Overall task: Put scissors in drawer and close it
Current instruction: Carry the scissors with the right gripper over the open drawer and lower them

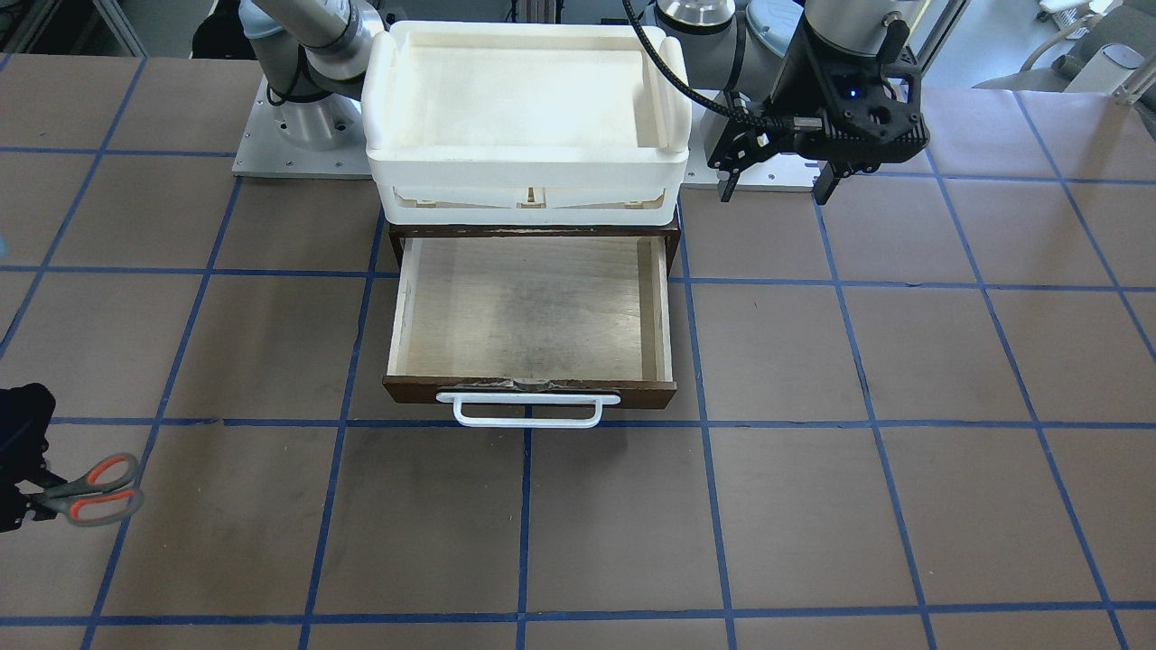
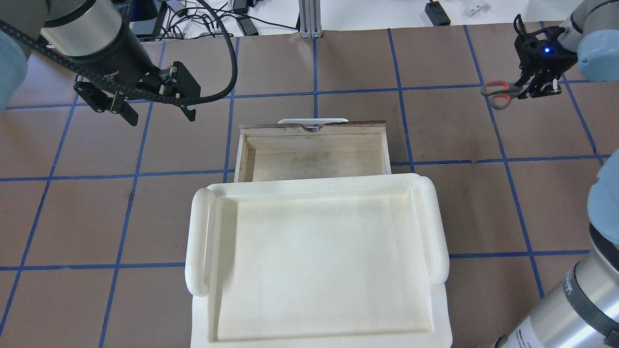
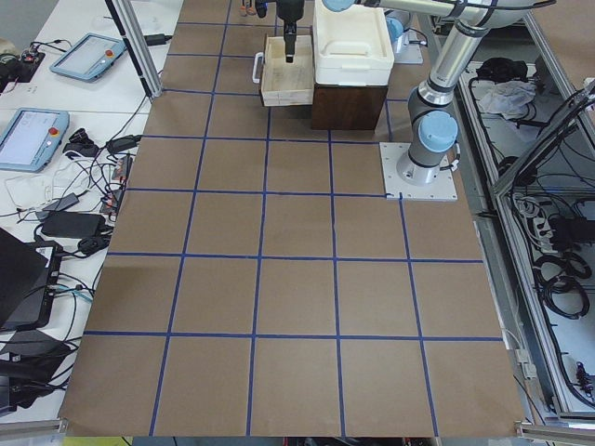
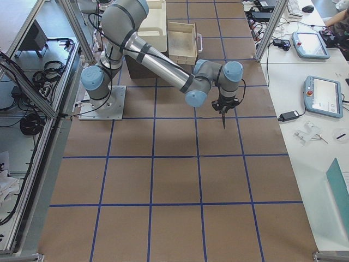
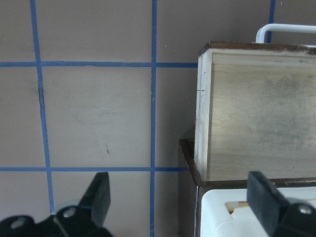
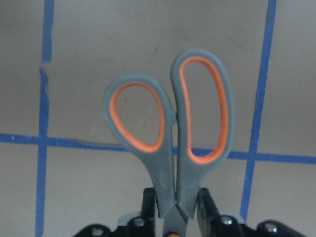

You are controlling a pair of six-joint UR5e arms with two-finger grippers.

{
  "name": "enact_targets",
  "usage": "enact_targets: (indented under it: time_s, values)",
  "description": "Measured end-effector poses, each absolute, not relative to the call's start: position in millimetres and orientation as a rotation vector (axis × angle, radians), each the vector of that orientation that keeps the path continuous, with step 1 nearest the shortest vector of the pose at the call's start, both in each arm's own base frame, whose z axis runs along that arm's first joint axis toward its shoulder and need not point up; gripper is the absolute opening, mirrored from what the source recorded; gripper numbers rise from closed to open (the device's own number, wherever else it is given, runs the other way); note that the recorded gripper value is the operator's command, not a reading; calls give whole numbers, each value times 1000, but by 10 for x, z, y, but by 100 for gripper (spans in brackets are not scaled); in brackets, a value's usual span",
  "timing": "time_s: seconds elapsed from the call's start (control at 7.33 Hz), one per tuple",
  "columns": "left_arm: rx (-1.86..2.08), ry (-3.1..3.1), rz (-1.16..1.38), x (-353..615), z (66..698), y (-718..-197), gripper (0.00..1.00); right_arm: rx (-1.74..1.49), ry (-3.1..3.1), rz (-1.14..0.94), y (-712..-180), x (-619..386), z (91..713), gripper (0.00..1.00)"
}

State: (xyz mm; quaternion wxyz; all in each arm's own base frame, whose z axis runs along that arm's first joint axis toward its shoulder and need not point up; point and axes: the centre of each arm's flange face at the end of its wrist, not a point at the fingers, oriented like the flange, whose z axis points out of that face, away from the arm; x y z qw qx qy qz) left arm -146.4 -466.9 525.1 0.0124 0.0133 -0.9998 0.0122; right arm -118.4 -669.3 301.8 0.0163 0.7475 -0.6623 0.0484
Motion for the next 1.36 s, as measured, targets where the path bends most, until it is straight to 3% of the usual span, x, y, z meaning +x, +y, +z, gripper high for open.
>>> enact_targets:
  time_s: [0.55,1.36]
  values:
    - [44,-3120,38,-1454,5252,-4670,100,2298,-2153,117,-6307,360,3871,0]
    - [41,-3121,39,-1460,5257,-4663,100,2173,-2341,63,-5406,3013,4014,0]
